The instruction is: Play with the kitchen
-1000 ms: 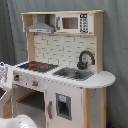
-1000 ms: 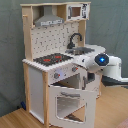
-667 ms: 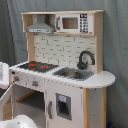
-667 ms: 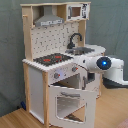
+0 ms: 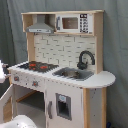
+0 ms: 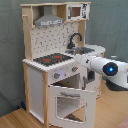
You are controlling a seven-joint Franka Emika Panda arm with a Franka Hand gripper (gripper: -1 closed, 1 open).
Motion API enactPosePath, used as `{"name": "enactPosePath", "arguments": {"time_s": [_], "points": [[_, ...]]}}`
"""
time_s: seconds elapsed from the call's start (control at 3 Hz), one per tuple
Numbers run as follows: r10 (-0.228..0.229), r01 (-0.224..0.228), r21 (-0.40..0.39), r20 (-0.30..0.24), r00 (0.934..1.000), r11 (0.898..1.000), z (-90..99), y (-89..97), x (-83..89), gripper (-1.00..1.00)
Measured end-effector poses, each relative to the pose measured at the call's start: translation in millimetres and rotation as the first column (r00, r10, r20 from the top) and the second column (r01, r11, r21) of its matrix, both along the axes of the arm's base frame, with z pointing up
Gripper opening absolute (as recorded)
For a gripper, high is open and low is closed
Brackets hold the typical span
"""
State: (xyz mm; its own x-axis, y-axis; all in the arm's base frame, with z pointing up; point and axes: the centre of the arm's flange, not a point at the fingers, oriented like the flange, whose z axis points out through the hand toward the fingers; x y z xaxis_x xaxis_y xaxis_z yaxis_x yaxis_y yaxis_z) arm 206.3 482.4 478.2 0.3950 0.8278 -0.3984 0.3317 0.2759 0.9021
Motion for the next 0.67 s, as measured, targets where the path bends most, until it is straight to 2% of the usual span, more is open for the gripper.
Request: {"name": "enactPosePath", "arguments": {"time_s": [0.33,0.67], "points": [[0.047,-0.043,-0.078,0.060,0.9971,0.996,25.1,2.7,-6.5,1.00],[0.141,-0.131,-0.085,0.132,0.9811,0.988,22.0,26.0,-21.7,1.00]]}}
